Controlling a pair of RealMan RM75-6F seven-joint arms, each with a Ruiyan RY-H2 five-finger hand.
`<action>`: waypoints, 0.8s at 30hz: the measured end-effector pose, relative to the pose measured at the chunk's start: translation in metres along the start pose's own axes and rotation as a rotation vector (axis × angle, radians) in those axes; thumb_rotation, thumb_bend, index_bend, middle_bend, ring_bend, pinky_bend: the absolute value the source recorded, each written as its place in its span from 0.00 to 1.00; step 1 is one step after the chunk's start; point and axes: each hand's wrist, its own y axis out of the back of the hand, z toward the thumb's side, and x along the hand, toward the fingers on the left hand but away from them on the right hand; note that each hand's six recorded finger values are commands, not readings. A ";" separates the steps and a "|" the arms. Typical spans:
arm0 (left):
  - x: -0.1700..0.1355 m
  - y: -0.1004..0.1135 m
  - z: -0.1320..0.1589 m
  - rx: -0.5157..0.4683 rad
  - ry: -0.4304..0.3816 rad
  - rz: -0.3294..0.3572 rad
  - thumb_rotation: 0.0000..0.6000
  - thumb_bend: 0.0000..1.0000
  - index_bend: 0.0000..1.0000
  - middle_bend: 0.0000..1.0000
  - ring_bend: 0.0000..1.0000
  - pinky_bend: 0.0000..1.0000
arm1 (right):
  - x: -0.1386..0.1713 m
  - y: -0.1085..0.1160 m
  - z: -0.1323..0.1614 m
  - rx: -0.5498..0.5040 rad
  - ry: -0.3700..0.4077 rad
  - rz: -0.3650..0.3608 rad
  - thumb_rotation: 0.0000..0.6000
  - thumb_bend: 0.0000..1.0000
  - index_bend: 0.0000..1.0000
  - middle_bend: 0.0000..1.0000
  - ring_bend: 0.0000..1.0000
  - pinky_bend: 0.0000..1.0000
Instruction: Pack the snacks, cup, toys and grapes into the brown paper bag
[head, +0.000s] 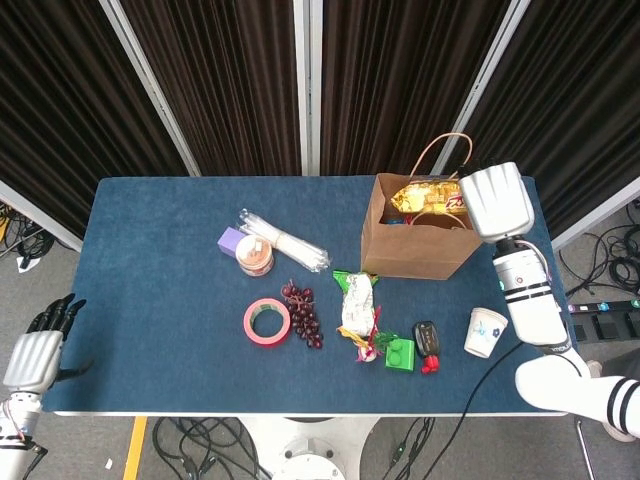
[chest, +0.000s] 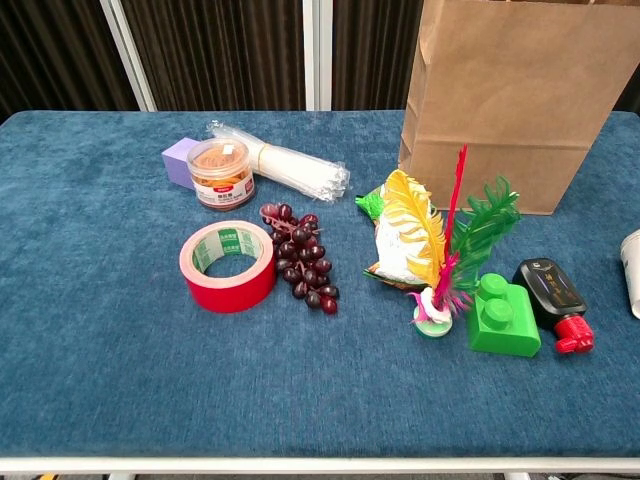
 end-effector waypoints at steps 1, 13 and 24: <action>0.000 0.000 -0.001 0.000 0.002 0.001 1.00 0.23 0.14 0.13 0.03 0.17 | -0.001 -0.001 0.001 0.000 0.001 0.001 1.00 0.26 0.75 0.67 0.57 0.69; -0.001 -0.001 -0.003 0.000 0.008 -0.005 1.00 0.23 0.14 0.13 0.03 0.17 | 0.000 0.003 -0.003 -0.059 -0.016 0.028 1.00 0.00 0.28 0.33 0.15 0.32; 0.000 0.000 0.000 0.004 0.000 0.000 1.00 0.23 0.14 0.13 0.03 0.17 | 0.002 0.011 -0.015 -0.097 -0.048 -0.007 1.00 0.00 0.25 0.31 0.13 0.29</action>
